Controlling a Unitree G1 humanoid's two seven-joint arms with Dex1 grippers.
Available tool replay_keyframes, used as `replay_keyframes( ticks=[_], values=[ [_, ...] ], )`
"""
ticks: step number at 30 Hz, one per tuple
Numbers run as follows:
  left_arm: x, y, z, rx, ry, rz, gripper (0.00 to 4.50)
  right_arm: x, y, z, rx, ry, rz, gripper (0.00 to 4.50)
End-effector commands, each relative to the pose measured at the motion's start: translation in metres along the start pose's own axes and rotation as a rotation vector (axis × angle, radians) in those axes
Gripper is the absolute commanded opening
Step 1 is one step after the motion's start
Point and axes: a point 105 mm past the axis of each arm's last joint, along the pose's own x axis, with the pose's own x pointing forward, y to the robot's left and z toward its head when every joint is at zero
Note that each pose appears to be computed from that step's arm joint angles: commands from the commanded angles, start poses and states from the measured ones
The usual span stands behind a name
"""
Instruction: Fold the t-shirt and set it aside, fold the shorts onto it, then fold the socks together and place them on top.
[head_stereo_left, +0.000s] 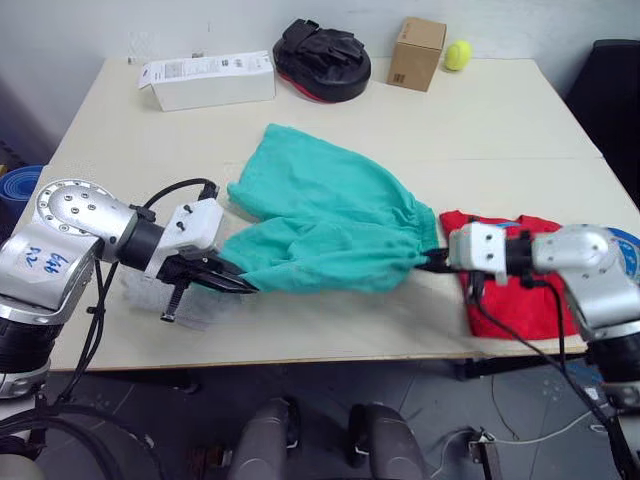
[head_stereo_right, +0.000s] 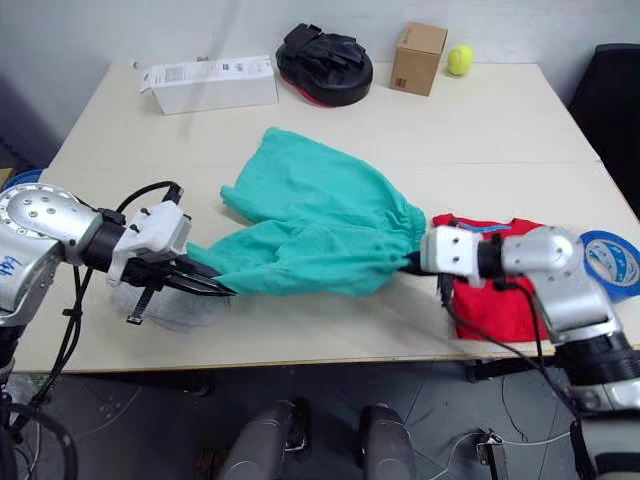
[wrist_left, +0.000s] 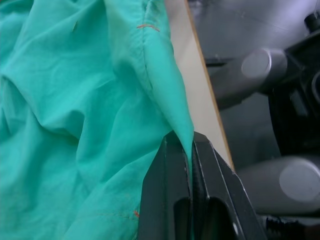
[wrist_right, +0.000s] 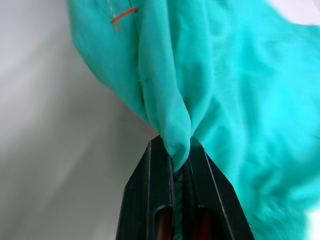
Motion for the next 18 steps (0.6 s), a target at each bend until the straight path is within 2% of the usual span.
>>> replay_keyframes(
  ticks=[1, 4, 8, 12, 18],
  values=[
    [0.0, 0.005, 0.003, 0.013, -0.005, 0.073, 0.03, -0.009, -0.008, 0.0, -0.044, 0.018, -0.031, 0.0],
    [0.005, -0.003, -0.012, 0.022, 0.055, 0.065, 0.03, -0.007, 0.002, 0.0, -0.049, 0.017, 0.013, 0.0],
    [0.008, -0.024, -0.018, -0.016, 0.067, -0.001, 0.03, -0.011, 0.024, 0.004, -0.028, -0.003, 0.122, 0.0],
    [0.001, -0.05, -0.018, -0.065, 0.102, -0.114, 0.03, -0.014, 0.043, 0.017, 0.006, -0.051, 0.201, 0.0],
    [-0.013, -0.064, -0.003, -0.139, 0.069, -0.179, 0.03, -0.014, 0.078, 0.033, 0.044, -0.109, 0.317, 0.0]
  ],
)
